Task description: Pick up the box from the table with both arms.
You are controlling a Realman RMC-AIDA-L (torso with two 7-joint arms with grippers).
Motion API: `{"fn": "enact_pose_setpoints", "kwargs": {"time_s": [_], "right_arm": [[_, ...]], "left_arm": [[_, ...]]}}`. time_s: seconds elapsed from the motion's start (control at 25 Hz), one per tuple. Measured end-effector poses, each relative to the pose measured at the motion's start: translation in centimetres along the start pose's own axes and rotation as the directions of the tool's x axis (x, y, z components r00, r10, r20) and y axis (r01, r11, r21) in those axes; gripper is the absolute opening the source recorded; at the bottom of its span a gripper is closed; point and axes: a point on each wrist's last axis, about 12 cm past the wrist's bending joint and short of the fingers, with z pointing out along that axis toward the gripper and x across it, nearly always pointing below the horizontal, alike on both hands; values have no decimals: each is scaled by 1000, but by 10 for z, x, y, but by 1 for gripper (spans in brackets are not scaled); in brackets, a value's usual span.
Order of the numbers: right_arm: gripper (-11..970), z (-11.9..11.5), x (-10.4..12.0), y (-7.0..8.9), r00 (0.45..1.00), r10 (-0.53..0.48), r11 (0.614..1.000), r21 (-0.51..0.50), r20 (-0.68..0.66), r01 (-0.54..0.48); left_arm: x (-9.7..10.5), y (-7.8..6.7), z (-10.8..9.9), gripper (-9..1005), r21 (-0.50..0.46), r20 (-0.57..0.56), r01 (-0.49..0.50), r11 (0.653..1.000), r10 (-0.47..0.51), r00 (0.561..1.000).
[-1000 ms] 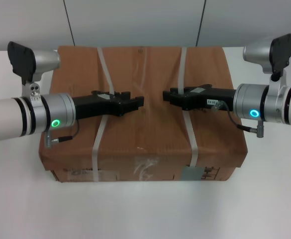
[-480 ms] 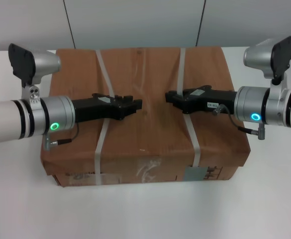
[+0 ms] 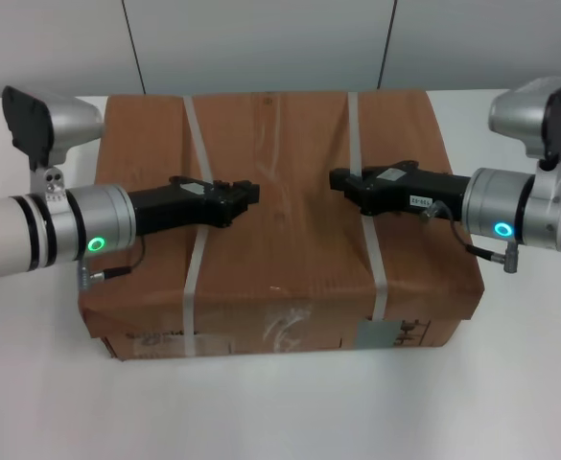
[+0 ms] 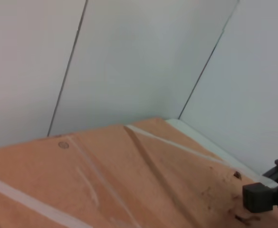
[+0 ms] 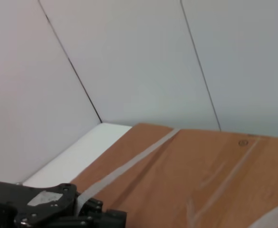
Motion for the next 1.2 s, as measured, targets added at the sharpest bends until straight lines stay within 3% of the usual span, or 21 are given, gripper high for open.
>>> {"fn": "enact_pose_setpoints", "kwargs": {"time_s": [0.28,1.2], "right_arm": [[21,-7,4,-1,999,-21,1000,-9,24,21],[21,-39,4,1,976,-64,995,-62,207,78]], "left_arm": [[-1,1,-13,96,38,47,-21,999,20,999],[-4,-9,-43,95,188,164,-172,967,142,976]]}}
